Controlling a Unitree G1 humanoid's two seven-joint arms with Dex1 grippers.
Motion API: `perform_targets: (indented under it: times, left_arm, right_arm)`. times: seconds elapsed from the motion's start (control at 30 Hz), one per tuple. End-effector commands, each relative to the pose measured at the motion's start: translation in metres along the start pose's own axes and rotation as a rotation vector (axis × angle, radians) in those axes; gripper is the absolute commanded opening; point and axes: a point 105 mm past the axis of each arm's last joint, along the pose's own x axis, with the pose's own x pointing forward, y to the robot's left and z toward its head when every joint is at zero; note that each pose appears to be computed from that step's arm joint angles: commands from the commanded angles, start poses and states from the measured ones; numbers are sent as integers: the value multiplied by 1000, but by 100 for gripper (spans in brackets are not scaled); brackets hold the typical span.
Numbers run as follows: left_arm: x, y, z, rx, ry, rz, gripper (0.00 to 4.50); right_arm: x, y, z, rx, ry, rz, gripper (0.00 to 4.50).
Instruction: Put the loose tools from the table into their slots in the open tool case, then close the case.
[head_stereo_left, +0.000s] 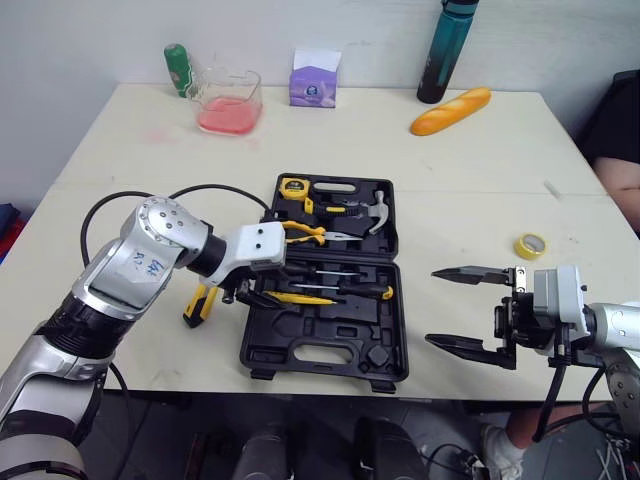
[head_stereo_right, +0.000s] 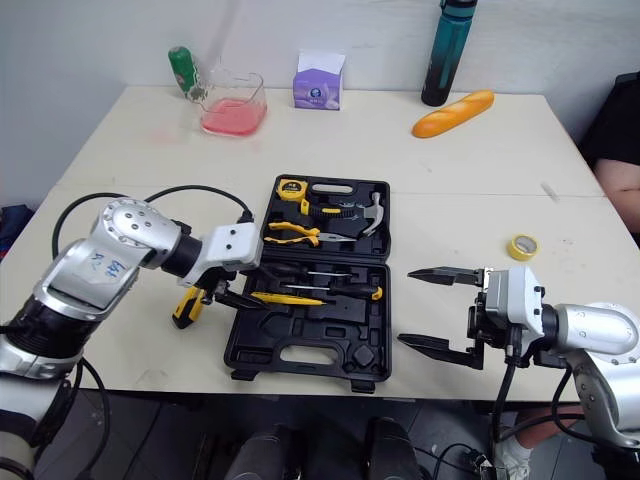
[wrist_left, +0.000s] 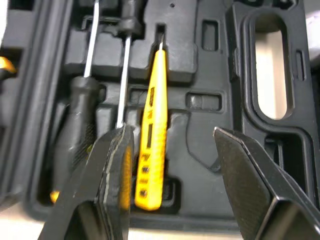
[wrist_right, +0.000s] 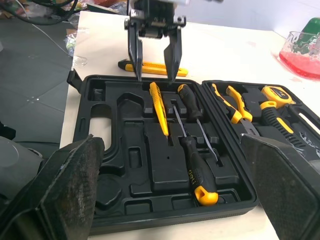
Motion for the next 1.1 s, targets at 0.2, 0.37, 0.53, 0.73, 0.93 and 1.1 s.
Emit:
perform_targets:
  times: [0.2, 0.37, 0.53, 0.73, 0.93, 1.1]
  left_arm:
    - [-29, 16, -9, 72, -305, 161, 272]
    - [-28, 13, -5, 69, -438, 183, 272]
    - [-23, 10, 5, 42, -570, 174, 93]
    - [-6, 15, -1, 19, -539, 194, 3]
    - [24, 8, -21, -30, -471, 157, 3]
    - [35, 7, -32, -59, -442, 157, 3]
  right_arm:
    - [-2, 1, 1, -32, -14, 0, 450]
    - [-4, -2, 2, -49, -30, -24, 450]
    - [-7, -2, 0, -54, -41, -37, 450]
    - [-8, -3, -3, -54, -44, -44, 450]
    - [-11, -3, -7, -59, -48, -63, 450]
    - [-13, -3, -9, -59, -45, -68, 450]
